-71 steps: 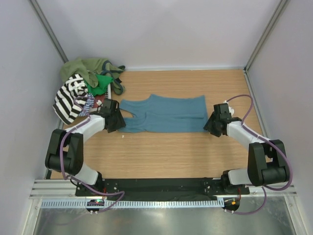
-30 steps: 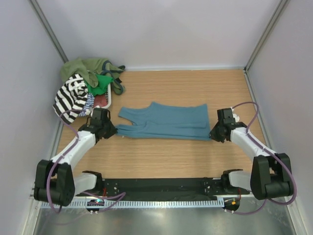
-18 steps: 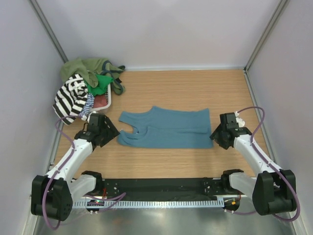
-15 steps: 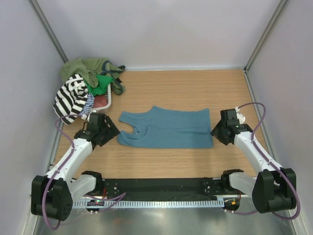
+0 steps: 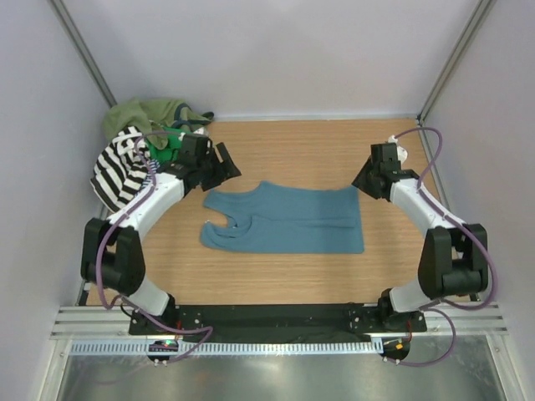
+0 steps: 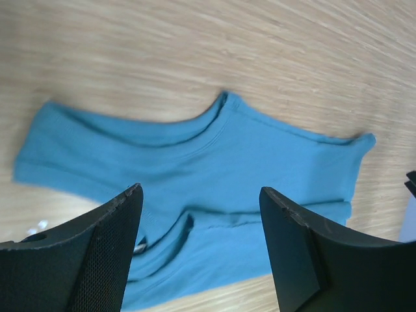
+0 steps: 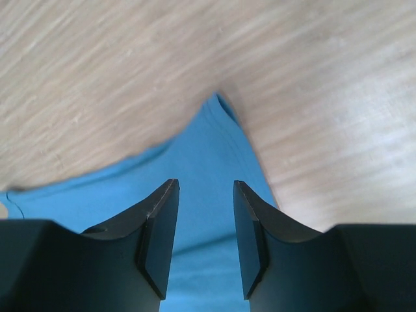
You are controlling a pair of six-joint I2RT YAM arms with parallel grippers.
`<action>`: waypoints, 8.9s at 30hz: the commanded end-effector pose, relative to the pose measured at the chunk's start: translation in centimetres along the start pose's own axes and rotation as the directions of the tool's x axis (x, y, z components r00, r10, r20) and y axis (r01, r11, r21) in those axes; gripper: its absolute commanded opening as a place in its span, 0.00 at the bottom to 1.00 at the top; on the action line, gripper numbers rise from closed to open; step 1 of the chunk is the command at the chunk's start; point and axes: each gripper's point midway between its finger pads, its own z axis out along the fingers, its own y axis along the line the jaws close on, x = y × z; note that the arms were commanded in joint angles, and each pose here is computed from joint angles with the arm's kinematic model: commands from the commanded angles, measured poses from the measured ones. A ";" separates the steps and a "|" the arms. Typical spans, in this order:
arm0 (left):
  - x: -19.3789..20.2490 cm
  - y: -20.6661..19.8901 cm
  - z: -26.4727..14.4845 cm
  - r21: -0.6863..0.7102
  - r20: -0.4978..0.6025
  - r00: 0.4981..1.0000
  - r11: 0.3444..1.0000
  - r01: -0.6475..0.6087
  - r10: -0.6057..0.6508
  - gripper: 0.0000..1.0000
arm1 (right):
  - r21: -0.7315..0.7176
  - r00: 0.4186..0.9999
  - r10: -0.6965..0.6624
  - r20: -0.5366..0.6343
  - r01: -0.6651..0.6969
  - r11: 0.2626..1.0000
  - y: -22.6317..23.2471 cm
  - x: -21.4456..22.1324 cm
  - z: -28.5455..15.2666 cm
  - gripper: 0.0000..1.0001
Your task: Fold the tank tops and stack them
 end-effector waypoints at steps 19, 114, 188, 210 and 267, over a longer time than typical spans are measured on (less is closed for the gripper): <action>1.5 -5.8 12.3 0.096 -0.182 0.980 0.993 -0.070 0.086 0.68 | 0.016 0.997 -0.031 -0.077 0.032 0.999 1.8 -1.6 9.3 0.40; 15.7 0.4 -1.4 -0.227 0.037 0.936 0.915 -0.333 0.350 0.00 | -0.034 0.991 0.073 -0.115 -0.077 0.996 -5.5 9.3 -3.5 0.05; 8.0 14.6 1.4 -0.374 0.125 0.990 0.921 0.105 -0.062 0.00 | -0.017 0.976 0.014 -0.218 -0.018 1.000 -5.5 12.0 -0.9 0.21; 7.9 12.1 -6.3 -0.255 0.197 0.970 0.948 0.193 -0.145 0.75 | 0.012 0.990 -0.042 -0.133 0.044 0.999 -4.8 8.0 -1.4 0.22; 5.9 12.1 6.0 -0.441 0.278 0.877 0.760 0.478 -0.391 0.00 | 0.067 0.962 -0.176 -0.207 0.194 0.979 -3.2 11.0 1.5 0.19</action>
